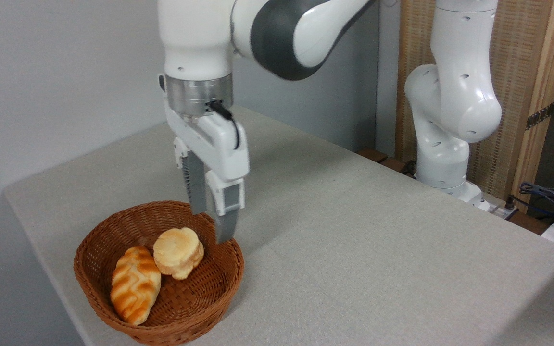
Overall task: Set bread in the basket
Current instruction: 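Lower the bun into the basket beside the braided roll and release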
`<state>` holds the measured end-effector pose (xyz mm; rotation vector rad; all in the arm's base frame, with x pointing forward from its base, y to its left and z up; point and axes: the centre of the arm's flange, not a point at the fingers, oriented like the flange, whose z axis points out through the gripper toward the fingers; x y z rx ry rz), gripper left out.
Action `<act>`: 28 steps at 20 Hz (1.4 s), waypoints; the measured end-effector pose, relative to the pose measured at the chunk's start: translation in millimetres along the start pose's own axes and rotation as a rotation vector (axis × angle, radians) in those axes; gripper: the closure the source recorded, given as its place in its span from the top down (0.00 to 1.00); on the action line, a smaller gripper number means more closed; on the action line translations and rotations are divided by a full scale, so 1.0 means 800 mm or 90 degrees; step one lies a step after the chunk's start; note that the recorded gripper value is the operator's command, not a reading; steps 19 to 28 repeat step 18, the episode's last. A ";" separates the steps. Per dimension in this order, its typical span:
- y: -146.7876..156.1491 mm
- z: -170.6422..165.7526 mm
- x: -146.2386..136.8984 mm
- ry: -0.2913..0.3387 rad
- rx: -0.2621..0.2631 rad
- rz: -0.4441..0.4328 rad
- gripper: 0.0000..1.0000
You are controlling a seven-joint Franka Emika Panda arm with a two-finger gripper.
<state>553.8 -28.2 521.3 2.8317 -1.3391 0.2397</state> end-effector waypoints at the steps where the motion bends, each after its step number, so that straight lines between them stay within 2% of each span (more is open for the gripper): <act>1: -0.005 -0.009 -0.010 -0.003 -0.007 -0.012 1.00; 5: -0.010 -0.029 -0.029 -0.014 -0.026 -0.047 1.00; 9: -0.007 -0.035 -0.031 -0.025 -0.040 -0.051 1.00; 28: -0.014 -0.038 -0.038 -0.024 -0.038 -0.060 1.00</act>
